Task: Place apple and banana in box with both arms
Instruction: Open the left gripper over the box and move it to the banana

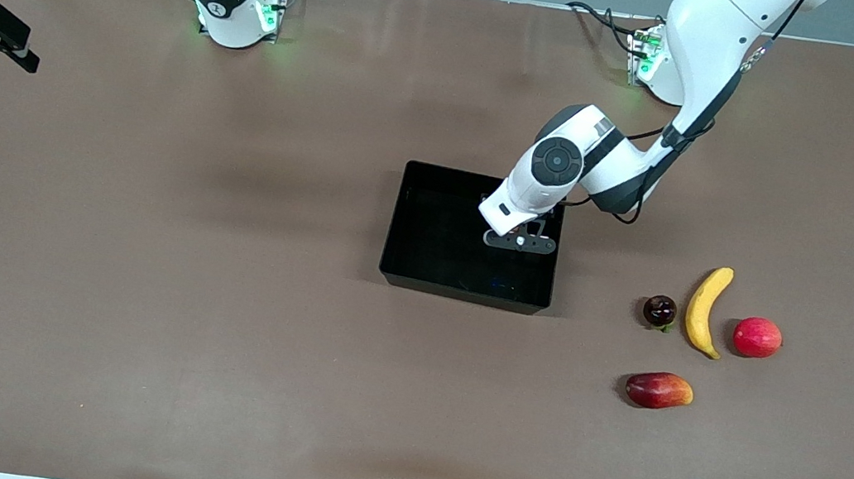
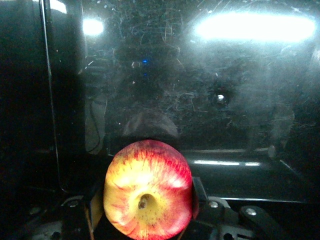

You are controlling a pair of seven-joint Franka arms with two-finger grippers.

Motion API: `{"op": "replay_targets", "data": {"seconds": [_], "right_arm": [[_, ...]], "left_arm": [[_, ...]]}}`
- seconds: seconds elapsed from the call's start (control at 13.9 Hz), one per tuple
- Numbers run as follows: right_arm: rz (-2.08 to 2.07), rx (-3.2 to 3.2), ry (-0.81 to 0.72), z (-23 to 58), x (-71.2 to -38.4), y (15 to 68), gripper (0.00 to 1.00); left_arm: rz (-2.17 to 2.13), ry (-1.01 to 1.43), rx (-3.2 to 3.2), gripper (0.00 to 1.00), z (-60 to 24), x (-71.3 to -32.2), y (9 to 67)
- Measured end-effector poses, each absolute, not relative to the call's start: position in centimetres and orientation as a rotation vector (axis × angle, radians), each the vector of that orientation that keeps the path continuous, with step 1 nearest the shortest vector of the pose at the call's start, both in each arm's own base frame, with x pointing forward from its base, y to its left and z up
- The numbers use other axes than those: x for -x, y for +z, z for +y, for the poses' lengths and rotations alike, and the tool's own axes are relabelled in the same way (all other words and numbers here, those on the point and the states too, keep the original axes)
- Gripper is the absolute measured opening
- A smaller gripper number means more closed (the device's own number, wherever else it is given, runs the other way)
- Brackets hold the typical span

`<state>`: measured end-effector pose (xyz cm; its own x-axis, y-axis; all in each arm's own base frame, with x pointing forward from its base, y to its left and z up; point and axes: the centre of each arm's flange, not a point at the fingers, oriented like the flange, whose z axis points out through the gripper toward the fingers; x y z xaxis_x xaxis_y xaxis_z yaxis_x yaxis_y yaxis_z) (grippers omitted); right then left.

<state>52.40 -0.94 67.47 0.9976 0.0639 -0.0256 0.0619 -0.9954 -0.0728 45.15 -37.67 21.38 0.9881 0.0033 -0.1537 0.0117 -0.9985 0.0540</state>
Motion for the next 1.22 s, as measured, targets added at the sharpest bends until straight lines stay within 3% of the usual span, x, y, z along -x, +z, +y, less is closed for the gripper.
{"op": "replay_targets", "data": {"seconds": [0.22,0.72,1.0,1.22], "right_arm": [[-0.1,3.069,0.034,-0.8,-52.4,67.5,1.0],[-0.092,3.104,-0.001,-1.3,-52.3,68.3,1.0],[-0.085,3.136,0.006,-1.7,-52.3,68.3,1.0],[-0.085,3.139,0.023,-1.7,-52.2,68.2,1.0]], "left_arm": [[0.044,-0.196,-3.068,0.99,-37.8,-45.9,22.8],[0.137,-0.125,-3.149,1.0,-30.8,-53.6,40.6],[-0.151,-0.205,-3.132,1.0,-14.7,-60.0,39.0],[-0.347,-0.249,-3.07,1.0,-4.5,-61.6,36.1]]}}
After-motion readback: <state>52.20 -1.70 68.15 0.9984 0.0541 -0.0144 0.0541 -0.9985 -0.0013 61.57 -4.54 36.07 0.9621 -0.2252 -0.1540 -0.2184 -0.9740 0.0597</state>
